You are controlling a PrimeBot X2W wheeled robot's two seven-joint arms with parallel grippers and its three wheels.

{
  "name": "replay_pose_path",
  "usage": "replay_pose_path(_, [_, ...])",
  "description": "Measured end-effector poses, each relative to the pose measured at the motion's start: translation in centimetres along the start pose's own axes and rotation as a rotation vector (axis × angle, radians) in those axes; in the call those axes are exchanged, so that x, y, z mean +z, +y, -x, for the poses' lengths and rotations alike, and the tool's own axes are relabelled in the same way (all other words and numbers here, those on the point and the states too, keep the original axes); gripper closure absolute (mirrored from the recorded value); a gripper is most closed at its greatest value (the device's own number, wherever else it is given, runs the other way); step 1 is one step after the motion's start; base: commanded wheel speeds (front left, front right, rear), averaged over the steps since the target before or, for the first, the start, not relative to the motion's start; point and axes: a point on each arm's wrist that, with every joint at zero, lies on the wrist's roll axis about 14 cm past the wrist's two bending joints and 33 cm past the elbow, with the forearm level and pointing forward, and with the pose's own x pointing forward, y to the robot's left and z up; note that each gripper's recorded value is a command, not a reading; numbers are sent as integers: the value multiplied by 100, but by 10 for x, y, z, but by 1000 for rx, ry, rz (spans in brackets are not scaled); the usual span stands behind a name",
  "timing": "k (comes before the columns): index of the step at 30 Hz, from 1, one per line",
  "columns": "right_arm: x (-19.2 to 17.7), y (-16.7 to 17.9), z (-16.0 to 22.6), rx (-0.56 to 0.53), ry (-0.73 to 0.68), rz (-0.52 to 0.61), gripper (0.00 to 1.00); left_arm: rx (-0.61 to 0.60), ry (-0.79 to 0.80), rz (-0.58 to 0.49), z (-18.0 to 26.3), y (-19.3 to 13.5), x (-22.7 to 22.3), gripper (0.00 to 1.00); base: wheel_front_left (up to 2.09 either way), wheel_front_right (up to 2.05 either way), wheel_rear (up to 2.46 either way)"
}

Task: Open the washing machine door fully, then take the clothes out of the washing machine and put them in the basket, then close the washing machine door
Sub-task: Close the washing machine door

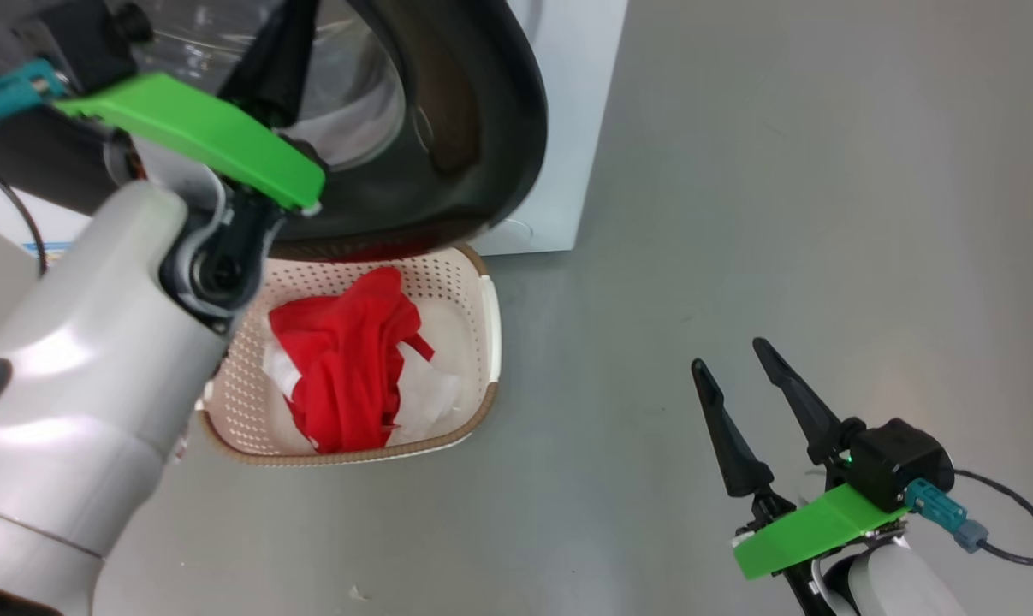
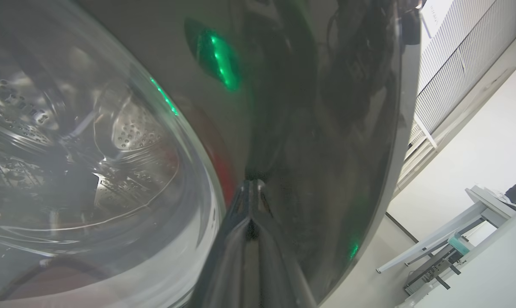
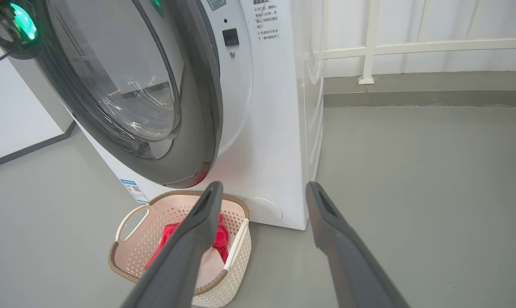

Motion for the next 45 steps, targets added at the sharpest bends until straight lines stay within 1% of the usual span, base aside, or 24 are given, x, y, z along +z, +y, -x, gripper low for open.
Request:
replay_pose_path(9, [3, -10, 0, -30, -8, -8, 0, 3, -27, -8, -16, 4, 4, 100, 0, 0, 0])
replay_pose_path(20, [7, -11, -1, -33, -22, -12, 0, -2, -29, -11, -12, 1, 5, 100, 0, 0, 0])
replay_pose_path(22, [8, -11, -2, -32, -26, -12, 0, 1, -29, -3, -7, 1, 4, 100, 0, 0, 0])
replay_pose_path(26, [13, -8, -3, -23, -39, -10, 0, 41, -24, 31, 12, 13, -5, 100, 0, 0, 0])
replay_pose_path(31, [22, -2, -3, -9, -62, 3, 0, 97, 1, 30, 46, 29, -21, 100, 0, 0, 0])
replay_pose_path(33, [24, 0, -2, -1, -67, 10, 0, 127, 13, 32, 61, 37, -28, 80, 0, 0, 0])
replay_pose_path(35, [22, 2, 1, 3, -63, 15, 0, 162, 8, 43, 76, 46, -30, 70, 0, 0, 0])
replay_pose_path(36, [22, 3, 2, 3, -61, 14, 0, 177, 4, 50, 83, 49, -30, 65, 0, 0, 0])
replay_pose_path(39, [22, 4, 6, 3, -61, 16, 0, 213, -3, 43, 103, 57, -31, 62, 0, 0, 0])
replay_pose_path(43, [23, 7, 11, 10, -63, 20, 0, 264, -19, 42, 132, 67, -30, 52, 0, 0, 0])
replay_pose_path(44, [23, 8, 13, 12, -63, 21, 0, 274, -20, 38, 139, 69, -31, 47, 0, 0, 0])
replay_pose_path(45, [23, 9, 14, 14, -62, 21, 0, 285, -21, 32, 146, 70, -32, 39, 0, 0, 0])
